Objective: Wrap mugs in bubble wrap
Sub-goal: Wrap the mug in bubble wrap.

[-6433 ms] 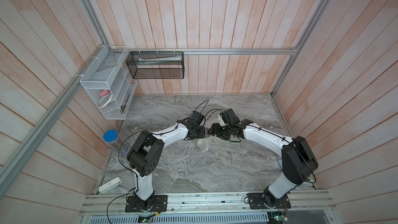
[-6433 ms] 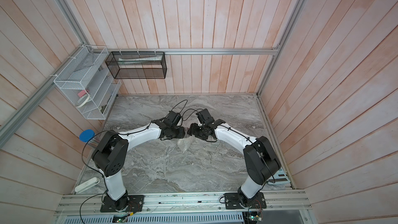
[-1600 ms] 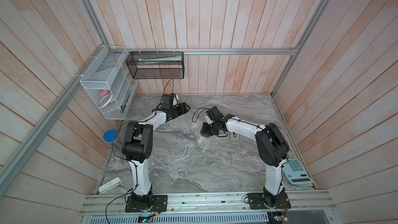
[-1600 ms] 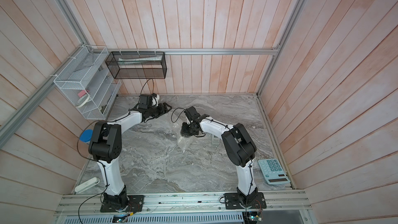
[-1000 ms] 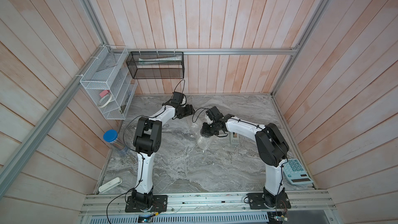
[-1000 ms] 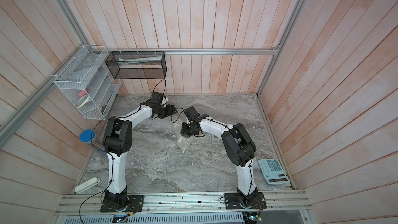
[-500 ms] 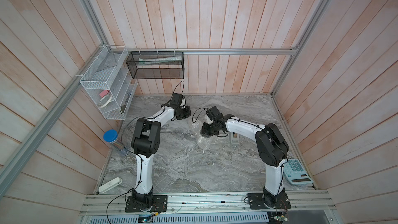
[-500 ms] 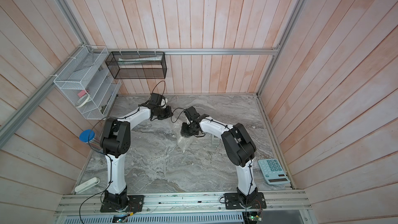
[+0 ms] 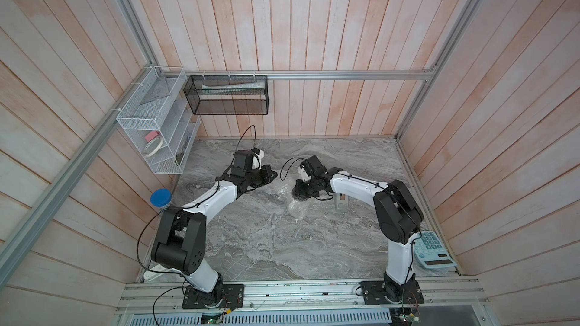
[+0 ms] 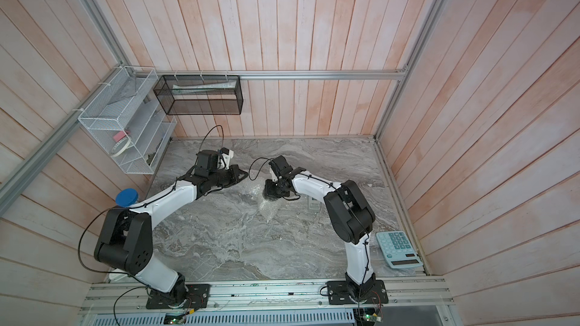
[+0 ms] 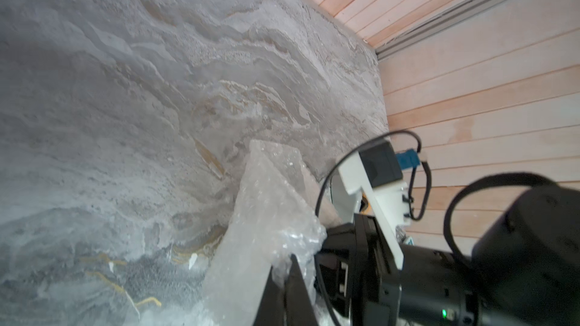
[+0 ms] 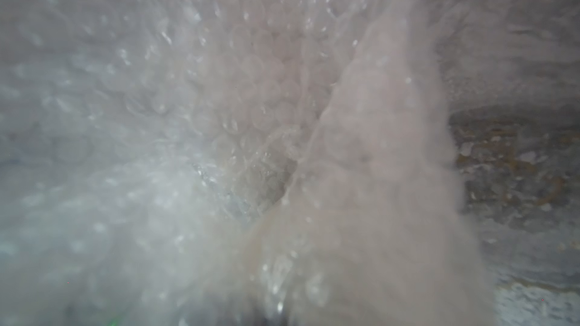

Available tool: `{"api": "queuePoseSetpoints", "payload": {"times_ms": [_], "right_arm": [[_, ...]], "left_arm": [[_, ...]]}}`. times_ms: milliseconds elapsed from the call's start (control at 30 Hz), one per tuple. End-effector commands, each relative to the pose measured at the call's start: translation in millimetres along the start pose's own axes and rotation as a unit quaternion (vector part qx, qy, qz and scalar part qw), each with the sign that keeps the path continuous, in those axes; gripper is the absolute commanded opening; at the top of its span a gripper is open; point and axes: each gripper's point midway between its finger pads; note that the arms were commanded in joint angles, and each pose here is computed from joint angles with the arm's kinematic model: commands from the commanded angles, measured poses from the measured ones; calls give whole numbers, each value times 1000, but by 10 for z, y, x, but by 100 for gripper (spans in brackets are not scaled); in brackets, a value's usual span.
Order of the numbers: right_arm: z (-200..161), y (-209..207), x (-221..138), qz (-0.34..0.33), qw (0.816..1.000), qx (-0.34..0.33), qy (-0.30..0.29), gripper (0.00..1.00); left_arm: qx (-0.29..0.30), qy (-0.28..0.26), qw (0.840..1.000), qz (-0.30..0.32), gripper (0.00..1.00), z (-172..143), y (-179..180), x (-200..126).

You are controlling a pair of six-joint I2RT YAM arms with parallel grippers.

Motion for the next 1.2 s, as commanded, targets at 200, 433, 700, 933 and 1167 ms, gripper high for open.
{"api": "queuePoseSetpoints", "payload": {"times_ms": [200,433,700,933,1167], "right_arm": [[-142,166,-89,40,997,-47,35,0],[-168,416,-107,63,994,-72,43,0],[-180,531,-27,64,994,-71,49,0],[-248,346,54,45,996,-48,60,0],[-327,241,80,48,996,-34,67,0]], "left_arm": [[22,-15,999,-34,0,-280,-373,-323],[31,-36,999,-5,0,-316,-394,-438],[75,5,997,-32,0,-623,-734,-76],[66,11,997,-25,0,-698,-634,140],[64,-2,998,6,0,-622,-514,197]]}}
Point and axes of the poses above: each gripper's point midway between its finger pads, its own x axis out along the fingers, its own y axis along the line the jaws close on, z = x × y, and after that the axes turned 11 degrees about x, right-handed
